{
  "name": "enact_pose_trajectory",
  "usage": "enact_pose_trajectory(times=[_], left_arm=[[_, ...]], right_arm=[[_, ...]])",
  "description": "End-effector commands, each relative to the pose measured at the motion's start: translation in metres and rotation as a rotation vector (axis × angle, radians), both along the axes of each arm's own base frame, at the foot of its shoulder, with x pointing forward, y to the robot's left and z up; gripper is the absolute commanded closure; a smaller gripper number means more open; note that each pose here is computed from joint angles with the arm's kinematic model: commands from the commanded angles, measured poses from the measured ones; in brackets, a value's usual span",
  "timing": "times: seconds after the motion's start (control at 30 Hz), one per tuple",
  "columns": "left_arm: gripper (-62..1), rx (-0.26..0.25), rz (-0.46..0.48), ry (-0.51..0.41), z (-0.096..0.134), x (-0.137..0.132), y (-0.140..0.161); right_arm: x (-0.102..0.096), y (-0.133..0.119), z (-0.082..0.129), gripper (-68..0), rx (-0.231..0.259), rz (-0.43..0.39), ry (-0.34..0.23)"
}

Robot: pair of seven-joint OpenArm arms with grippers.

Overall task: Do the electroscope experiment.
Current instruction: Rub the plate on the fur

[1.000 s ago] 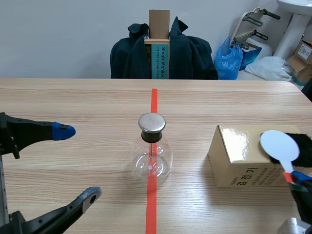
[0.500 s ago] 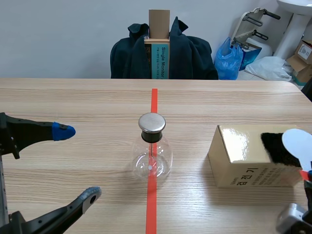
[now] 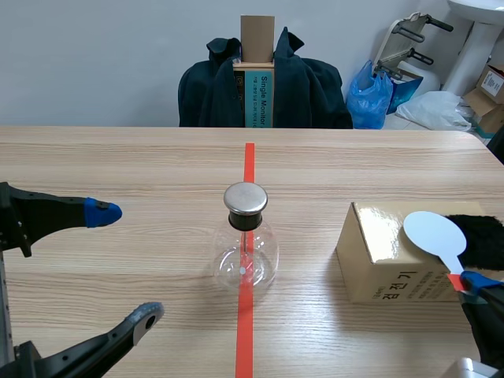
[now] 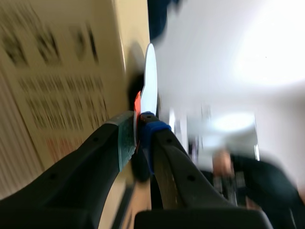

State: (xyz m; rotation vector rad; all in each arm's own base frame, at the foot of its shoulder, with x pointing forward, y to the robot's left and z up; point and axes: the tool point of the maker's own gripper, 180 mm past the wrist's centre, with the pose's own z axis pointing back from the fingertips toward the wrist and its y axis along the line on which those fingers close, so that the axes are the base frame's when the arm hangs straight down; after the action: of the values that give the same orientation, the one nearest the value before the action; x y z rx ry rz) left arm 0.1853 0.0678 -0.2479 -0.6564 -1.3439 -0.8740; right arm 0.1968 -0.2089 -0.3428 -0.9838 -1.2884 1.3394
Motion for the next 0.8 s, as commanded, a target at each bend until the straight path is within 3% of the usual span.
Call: enact_pose_trajectory(times=[0.0,0.03,0.13,0.17,0.2,0.27,0.3,0.33,0.43,0.47,0.57,0.6,0.73,0.77], left_arm=[[-62.3,-0.023,0.010,-0.020,0.007,0.003,0.000],[-62.3,-0.023,0.010,-0.020,0.007,0.003,0.000],[-62.3,-0.022,0.010,-0.019,0.007,0.003,0.000],[-62.3,-0.022,0.010,-0.019,0.007,0.003,0.000],[-62.3,-0.022,0.010,-0.019,0.007,0.003,0.000],[-62.3,-0.022,0.010,-0.019,0.007,0.003,0.000],[-62.3,-0.022,0.010,-0.019,0.007,0.003,0.000],[-62.3,-0.022,0.010,-0.019,0.007,0.003,0.000],[-62.3,-0.022,0.010,-0.019,0.007,0.003,0.000],[-62.3,-0.022,0.010,-0.019,0.007,0.003,0.000],[-62.3,-0.022,0.010,-0.019,0.007,0.003,0.000],[-62.3,-0.022,0.010,-0.019,0.007,0.003,0.000],[-62.3,-0.023,0.010,-0.020,0.007,0.003,0.000],[-62.3,-0.023,0.010,-0.020,0.007,0.003,0.000]], right_arm=[[0.005,-0.022,0.006,-0.8,-0.015,-0.102,-0.023],[0.004,-0.020,0.005,-0.8,-0.013,-0.084,-0.015],[-0.003,0.016,0.005,-0.8,0.014,0.121,-0.006],[-0.004,0.019,0.005,-0.8,0.017,0.137,-0.009],[-0.002,0.013,0.006,-0.8,0.011,0.097,-0.015],[0.002,-0.014,0.005,-0.8,-0.010,-0.067,-0.022],[0.002,-0.019,0.005,-0.8,-0.017,-0.089,-0.020],[0.002,-0.015,0.006,-0.8,-0.020,-0.059,-0.021],[-0.004,0.019,0.009,-0.8,-0.004,0.146,-0.032],[-0.004,0.019,0.009,-0.8,-0.003,0.140,-0.036],[0.002,-0.017,0.008,-0.8,-0.018,-0.089,-0.044],[0.003,-0.020,0.007,-0.8,-0.019,-0.101,-0.032],[-0.004,0.018,0.007,-0.8,0.006,0.126,-0.026],[-0.004,0.019,0.008,-0.8,0.005,0.129,-0.034]])
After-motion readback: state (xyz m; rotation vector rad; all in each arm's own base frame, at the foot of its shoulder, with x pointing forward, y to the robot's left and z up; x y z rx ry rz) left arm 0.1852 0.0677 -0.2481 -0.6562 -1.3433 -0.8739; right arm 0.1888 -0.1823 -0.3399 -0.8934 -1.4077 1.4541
